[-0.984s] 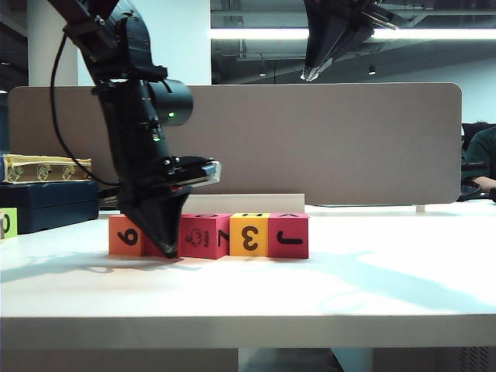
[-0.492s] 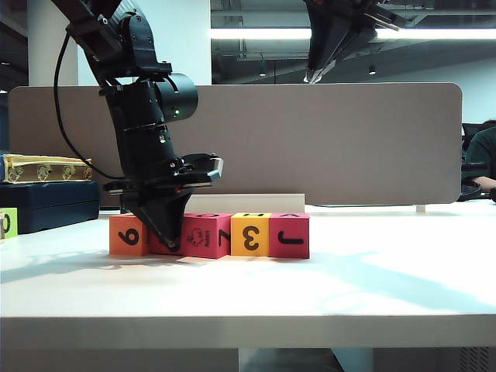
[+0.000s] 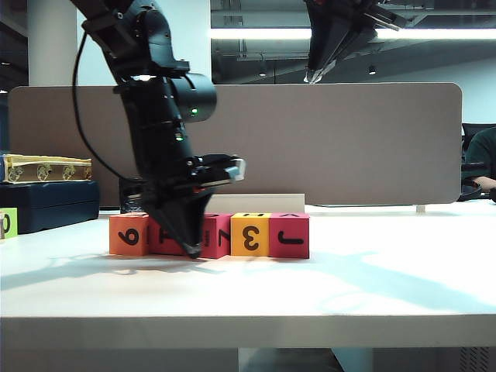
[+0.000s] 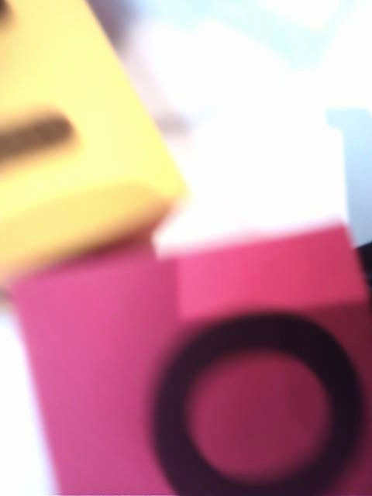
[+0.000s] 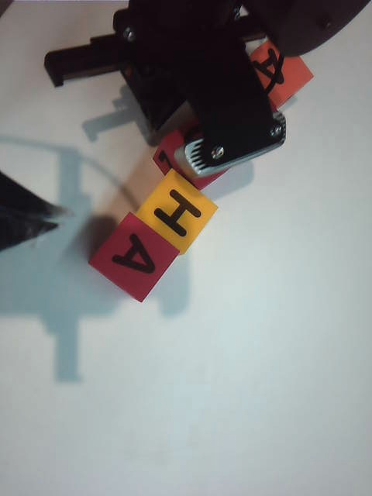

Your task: Select the appropriate blocks from the scattered letter blocks on the table and arrange them in a row to spell out "ALOHA".

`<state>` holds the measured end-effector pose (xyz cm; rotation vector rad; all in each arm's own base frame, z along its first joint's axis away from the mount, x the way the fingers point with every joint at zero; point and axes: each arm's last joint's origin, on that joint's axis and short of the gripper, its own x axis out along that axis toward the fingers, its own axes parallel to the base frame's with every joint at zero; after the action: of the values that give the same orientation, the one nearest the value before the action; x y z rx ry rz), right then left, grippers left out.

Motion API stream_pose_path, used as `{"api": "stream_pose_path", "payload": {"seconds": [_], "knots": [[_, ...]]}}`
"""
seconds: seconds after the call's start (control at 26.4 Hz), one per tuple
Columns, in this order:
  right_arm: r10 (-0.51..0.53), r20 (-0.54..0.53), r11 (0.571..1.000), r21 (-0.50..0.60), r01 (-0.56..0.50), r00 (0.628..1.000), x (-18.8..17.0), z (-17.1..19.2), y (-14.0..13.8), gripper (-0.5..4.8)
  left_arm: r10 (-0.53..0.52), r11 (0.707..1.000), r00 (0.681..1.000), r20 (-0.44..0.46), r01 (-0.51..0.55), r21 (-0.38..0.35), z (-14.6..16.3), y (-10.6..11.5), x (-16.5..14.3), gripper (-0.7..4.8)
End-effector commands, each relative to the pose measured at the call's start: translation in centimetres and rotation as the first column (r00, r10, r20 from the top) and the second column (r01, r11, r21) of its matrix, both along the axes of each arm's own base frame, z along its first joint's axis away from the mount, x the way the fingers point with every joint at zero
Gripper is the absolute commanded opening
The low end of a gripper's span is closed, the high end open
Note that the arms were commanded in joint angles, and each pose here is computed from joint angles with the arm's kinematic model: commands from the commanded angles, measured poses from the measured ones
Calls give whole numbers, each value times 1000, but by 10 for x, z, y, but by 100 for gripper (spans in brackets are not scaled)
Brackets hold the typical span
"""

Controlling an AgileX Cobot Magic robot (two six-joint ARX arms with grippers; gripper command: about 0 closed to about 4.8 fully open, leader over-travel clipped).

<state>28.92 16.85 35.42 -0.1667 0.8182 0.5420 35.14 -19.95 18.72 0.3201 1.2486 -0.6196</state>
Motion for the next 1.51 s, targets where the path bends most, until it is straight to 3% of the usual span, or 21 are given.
{"api": "stream_pose_path", "payload": {"seconds": [0.04,0.87,1.14,1.4,1.51], "knots": [[3,20,1000,7,-3,1000,-1,4,0,-5,-12,1000,999,31,13,-16,-3,-6,3,-6],[-2,21,1000,-5,2,1000,-1,3,0,-5,-17,997,995,97,24,-74,-12,-15,13,-6],[-40,34,998,-46,41,999,0,2,-2,-5,-27,1000,998,59,27,10,-3,-7,3,-6],[-57,18,995,-79,58,998,7,-8,1,-5,-6,991,975,223,-24,131,43,7,-7,-6],[-59,-15,993,-103,57,998,14,-20,5,-5,18,990,964,267,-55,133,54,17,-5,-6]]}}
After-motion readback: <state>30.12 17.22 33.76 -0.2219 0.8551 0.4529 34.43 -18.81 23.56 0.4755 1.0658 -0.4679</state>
